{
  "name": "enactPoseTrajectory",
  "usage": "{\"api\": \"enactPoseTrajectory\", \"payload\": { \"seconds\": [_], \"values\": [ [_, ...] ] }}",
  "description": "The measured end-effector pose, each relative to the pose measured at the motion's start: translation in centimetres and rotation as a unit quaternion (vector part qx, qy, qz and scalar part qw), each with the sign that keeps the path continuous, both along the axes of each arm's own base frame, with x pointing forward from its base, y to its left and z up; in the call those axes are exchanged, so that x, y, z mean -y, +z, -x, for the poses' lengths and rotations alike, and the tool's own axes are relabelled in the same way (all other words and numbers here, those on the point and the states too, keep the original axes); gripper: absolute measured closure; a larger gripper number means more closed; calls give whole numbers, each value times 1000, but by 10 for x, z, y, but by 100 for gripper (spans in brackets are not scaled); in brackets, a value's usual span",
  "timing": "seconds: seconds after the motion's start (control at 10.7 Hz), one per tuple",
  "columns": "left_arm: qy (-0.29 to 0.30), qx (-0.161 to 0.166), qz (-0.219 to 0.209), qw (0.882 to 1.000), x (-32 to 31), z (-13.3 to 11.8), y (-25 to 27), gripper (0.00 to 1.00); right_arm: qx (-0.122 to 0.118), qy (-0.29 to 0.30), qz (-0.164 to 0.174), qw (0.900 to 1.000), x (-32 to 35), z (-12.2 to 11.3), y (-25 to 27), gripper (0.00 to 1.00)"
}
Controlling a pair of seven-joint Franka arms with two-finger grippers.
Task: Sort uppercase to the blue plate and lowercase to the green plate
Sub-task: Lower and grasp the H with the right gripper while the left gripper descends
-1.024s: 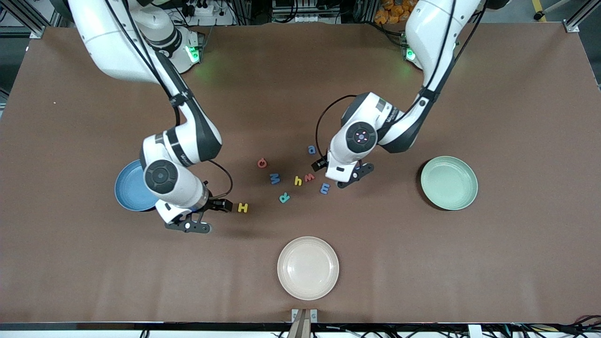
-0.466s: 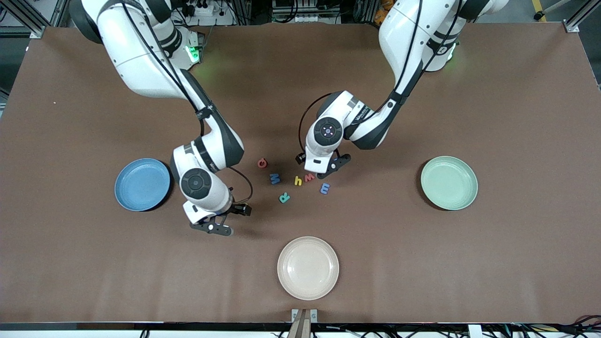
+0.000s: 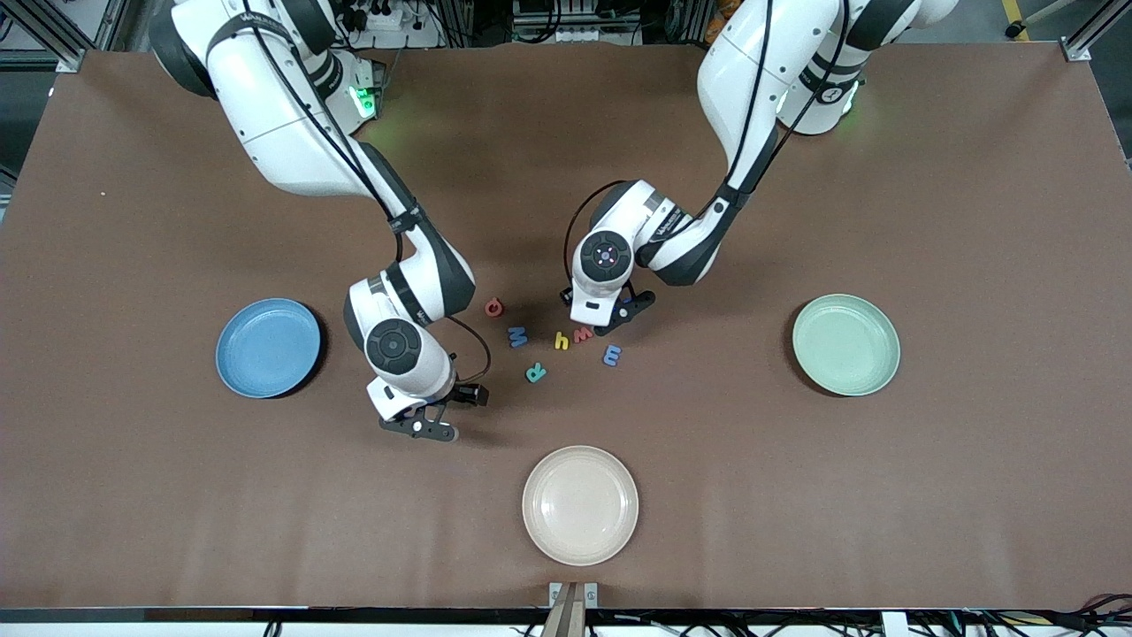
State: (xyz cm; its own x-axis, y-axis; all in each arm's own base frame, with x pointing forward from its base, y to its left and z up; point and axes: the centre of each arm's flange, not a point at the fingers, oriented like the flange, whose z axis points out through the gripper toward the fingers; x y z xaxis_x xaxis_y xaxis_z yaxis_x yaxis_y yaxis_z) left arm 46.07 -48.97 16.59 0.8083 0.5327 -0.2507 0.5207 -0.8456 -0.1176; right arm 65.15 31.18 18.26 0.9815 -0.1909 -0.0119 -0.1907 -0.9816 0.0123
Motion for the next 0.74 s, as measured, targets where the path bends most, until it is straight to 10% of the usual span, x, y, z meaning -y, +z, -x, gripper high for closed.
{"api": "enactPoseTrajectory", "payload": {
  "seconds": [0.74],
  "values": [
    [0, 4, 4, 1000, 3, -2, 4, 44, -12, 0, 6, 1000, 3, 4, -15, 0]
  ]
}}
